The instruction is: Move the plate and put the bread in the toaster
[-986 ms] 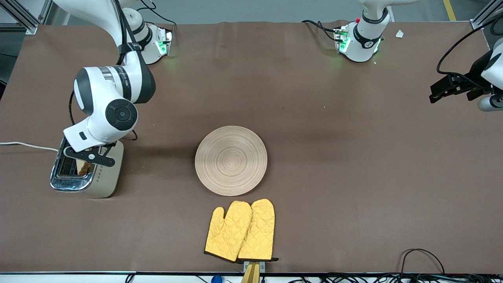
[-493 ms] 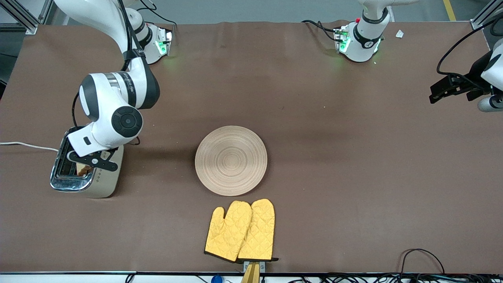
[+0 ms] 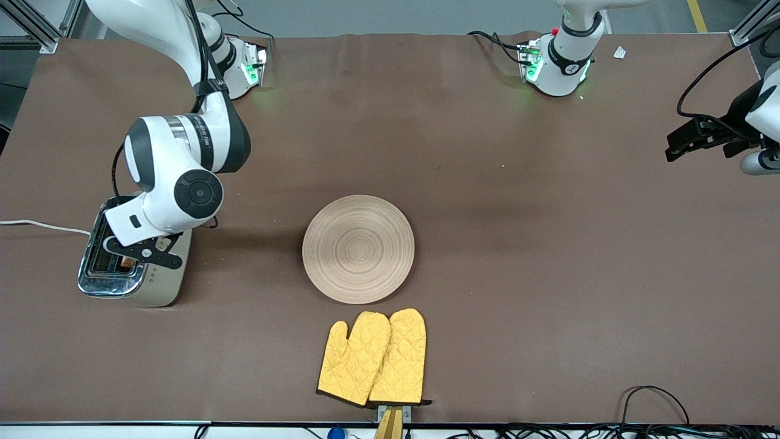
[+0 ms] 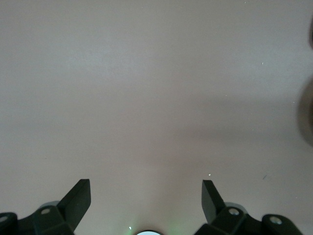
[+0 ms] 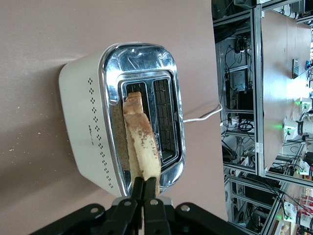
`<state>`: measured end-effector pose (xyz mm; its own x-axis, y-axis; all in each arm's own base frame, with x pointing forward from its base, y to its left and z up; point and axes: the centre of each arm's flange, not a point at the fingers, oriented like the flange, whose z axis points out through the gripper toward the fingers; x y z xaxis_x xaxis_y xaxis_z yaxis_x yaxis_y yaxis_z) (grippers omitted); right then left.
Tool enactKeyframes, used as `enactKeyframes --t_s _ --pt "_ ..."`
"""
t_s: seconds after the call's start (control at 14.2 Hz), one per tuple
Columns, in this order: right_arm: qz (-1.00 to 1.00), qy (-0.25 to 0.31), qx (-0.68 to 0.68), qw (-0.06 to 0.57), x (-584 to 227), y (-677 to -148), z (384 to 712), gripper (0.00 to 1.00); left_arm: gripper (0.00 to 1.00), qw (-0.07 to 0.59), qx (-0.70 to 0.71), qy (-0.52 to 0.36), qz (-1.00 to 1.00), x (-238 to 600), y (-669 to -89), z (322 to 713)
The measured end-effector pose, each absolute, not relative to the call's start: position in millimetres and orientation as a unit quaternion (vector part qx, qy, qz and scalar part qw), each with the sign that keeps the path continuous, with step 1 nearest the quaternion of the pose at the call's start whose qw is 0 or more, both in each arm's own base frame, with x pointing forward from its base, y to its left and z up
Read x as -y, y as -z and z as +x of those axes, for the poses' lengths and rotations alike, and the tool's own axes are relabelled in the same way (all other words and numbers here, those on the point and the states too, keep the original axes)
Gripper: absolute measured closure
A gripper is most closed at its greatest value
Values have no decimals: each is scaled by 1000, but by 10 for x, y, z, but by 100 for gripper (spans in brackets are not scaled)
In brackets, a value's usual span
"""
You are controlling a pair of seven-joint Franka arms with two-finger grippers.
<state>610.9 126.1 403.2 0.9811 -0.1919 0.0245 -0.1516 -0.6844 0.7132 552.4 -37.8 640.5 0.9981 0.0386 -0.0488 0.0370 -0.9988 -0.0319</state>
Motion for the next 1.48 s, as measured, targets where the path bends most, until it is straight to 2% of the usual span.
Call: enactKeyframes --t_s 0.28,0.7,0.99,1.06,1.2,1.34,1.48 --pt "916 29 97 387 -1184 -4026 6128 97 0 15 15 -20 -1000 378 -6412 5536" --pt "924 30 99 369 -629 -3988 6314 97 0 14 -17 3 -1000 369 -6417 5559" --pt "930 18 89 356 -498 -3764 6360 96 0 15 -19 9 -1000 389 -6396 5507" --pt "929 22 90 358 -446 -3705 6363 92 0 15 -19 10 -1000 393 -6383 5490" --pt "932 25 93 350 -419 -3588 6385 72 0 16 -20 10 -1000 396 -6371 5469" --pt "944 26 112 310 -503 -3608 6417 51 0 16 -20 10 -1000 397 -6361 5461" --pt "954 21 139 265 -619 -3888 6487 31 0 16 -20 9 -1000 397 -6352 5462"
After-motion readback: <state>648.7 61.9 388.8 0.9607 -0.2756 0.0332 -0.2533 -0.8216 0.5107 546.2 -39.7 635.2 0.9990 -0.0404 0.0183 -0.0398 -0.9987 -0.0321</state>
